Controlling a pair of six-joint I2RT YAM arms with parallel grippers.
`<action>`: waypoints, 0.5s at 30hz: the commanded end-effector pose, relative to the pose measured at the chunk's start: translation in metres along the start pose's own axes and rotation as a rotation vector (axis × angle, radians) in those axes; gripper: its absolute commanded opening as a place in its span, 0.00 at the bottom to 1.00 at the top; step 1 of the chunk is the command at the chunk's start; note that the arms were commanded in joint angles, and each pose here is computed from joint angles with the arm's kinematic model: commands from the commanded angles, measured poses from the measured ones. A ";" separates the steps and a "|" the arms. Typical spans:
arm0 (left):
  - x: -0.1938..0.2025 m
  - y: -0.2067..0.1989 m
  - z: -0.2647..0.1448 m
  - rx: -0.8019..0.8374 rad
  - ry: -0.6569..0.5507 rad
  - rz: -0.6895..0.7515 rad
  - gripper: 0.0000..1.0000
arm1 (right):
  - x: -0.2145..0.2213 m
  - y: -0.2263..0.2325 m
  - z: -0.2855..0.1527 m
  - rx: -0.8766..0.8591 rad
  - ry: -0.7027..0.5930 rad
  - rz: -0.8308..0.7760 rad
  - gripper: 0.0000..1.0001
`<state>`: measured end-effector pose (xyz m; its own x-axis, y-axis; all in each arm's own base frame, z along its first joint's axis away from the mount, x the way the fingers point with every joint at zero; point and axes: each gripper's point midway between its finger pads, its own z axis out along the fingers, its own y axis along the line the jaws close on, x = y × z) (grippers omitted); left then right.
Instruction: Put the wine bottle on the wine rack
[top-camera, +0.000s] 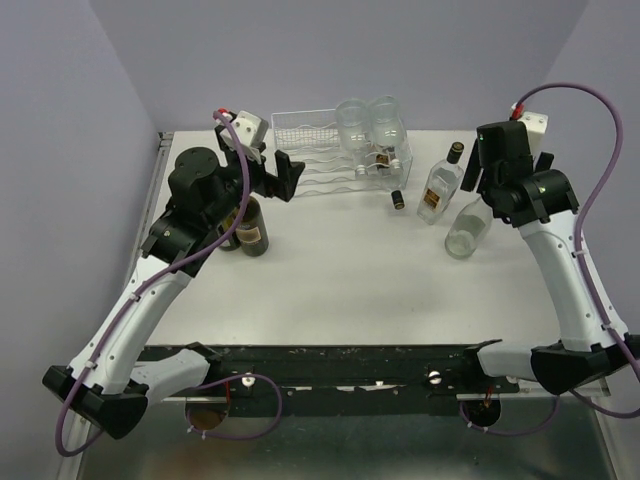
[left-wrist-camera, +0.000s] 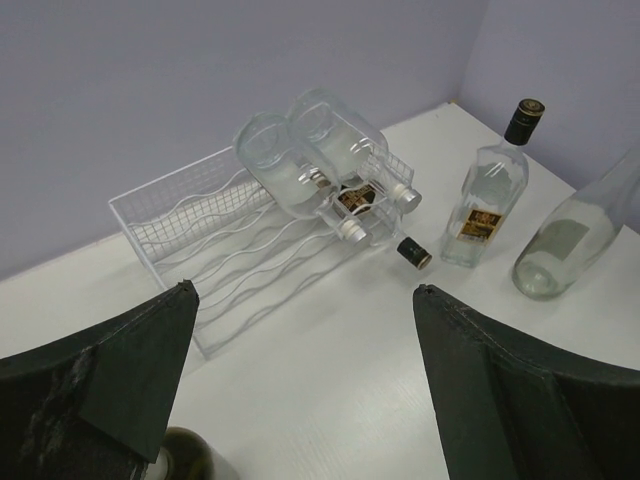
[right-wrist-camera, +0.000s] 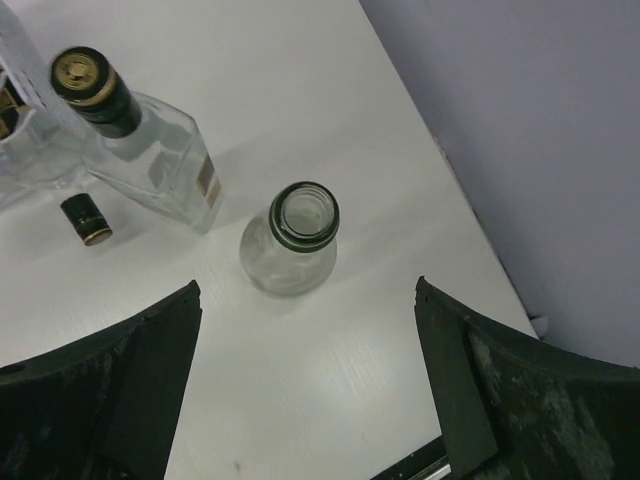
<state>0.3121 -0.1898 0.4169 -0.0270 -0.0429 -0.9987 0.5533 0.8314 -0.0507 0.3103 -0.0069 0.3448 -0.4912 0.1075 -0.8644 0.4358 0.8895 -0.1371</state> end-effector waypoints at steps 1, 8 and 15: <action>0.007 -0.016 0.001 0.087 0.063 -0.031 0.99 | 0.034 0.002 0.021 0.021 0.126 0.109 0.92; 0.014 -0.017 0.001 0.098 0.085 -0.035 0.99 | 0.033 0.008 0.054 0.056 0.142 0.085 0.88; 0.014 -0.015 0.004 0.091 0.087 -0.021 0.99 | 0.039 0.006 0.070 0.117 0.151 0.048 0.80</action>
<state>0.3082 -0.2040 0.3964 -0.1151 -0.0060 -0.9933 0.6123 0.7870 -0.0757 0.3383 -0.0224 0.2765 -0.5964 0.2223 -0.7713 0.5141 0.8437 -0.1544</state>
